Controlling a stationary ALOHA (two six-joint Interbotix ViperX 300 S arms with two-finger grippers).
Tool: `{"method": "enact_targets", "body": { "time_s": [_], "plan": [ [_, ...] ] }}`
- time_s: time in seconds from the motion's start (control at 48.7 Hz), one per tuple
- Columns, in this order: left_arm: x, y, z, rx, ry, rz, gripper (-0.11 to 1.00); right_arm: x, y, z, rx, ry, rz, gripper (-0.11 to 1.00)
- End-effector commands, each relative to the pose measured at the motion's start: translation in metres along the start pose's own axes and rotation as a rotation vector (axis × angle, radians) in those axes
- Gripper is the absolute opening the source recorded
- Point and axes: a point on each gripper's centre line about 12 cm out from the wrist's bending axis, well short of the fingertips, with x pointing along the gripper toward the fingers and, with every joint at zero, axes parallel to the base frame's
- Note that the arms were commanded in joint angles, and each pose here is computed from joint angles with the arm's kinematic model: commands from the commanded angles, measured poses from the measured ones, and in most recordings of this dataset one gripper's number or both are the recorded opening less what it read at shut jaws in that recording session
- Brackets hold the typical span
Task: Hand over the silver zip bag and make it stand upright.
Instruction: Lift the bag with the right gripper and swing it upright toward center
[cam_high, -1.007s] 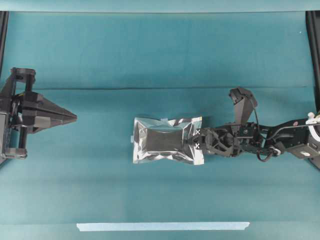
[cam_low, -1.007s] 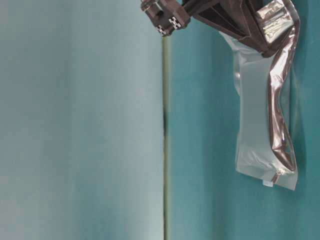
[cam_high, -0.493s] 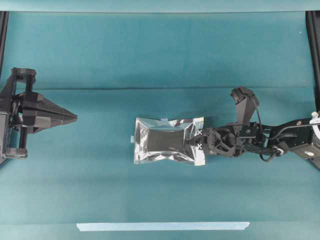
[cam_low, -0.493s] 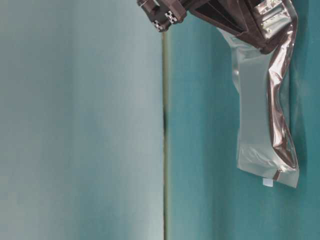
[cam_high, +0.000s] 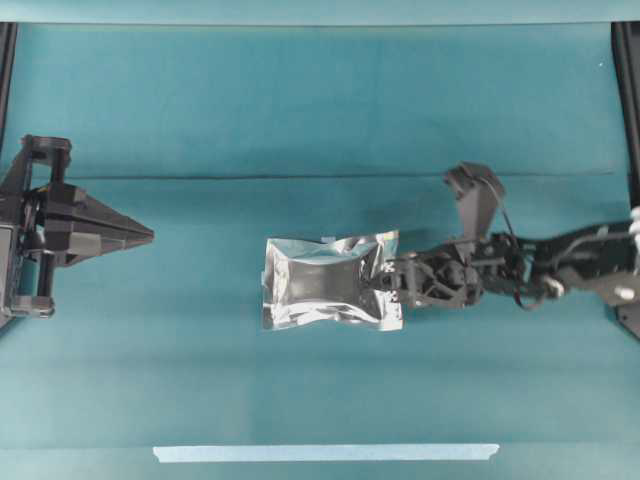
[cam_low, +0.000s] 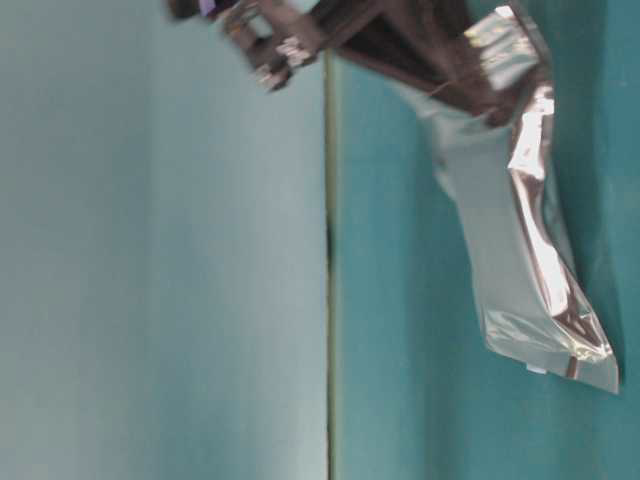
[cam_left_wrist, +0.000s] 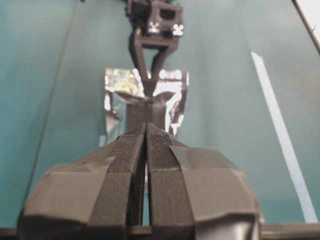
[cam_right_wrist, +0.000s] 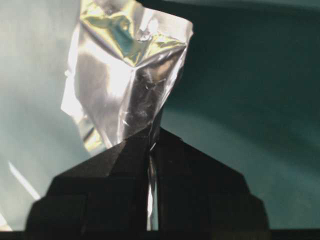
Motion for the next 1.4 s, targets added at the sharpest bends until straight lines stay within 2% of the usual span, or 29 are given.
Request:
{"method": "enact_targets", "body": {
  "time_s": [0.0, 0.082, 0.247, 0.452, 0.76, 1.007, 1.212, 1.376],
  "plan": [
    [0.0, 0.0, 0.007, 0.001, -0.018, 0.002, 0.0, -0.01, 0.025, 0.009, -0.07, 0.042, 0.015, 0.03],
    [0.001, 0.0, 0.004, 0.001, -0.012, 0.001, 0.0, -0.015, 0.036, 0.018, -0.151, 0.098, -0.016, 0.03],
    [0.0, 0.0, 0.003, 0.0, -0.011, 0.001, -0.01, -0.023, 0.06, 0.031, -0.296, 0.186, -0.035, 0.03],
    [-0.003, 0.0, 0.005, -0.002, -0.026, 0.002, 0.0, -0.035, 0.086, 0.048, -0.431, 0.265, -0.049, 0.03],
    [-0.008, 0.0, 0.009, -0.002, -0.051, 0.002, 0.0, -0.047, 0.098, 0.053, -0.591, 0.338, -0.105, 0.03],
    [-0.007, -0.003, 0.002, -0.053, -0.029, -0.013, 0.0, -0.056, 0.112, 0.059, -0.757, 0.394, -0.141, 0.03],
    [-0.008, -0.003, -0.002, -0.062, -0.02, -0.014, 0.0, -0.055, 0.124, 0.061, -0.871, 0.434, -0.136, 0.03],
    [-0.008, -0.003, -0.004, -0.063, -0.018, -0.014, -0.01, -0.051, 0.13, 0.064, -0.982, 0.495, -0.16, 0.03]
  ]
}}
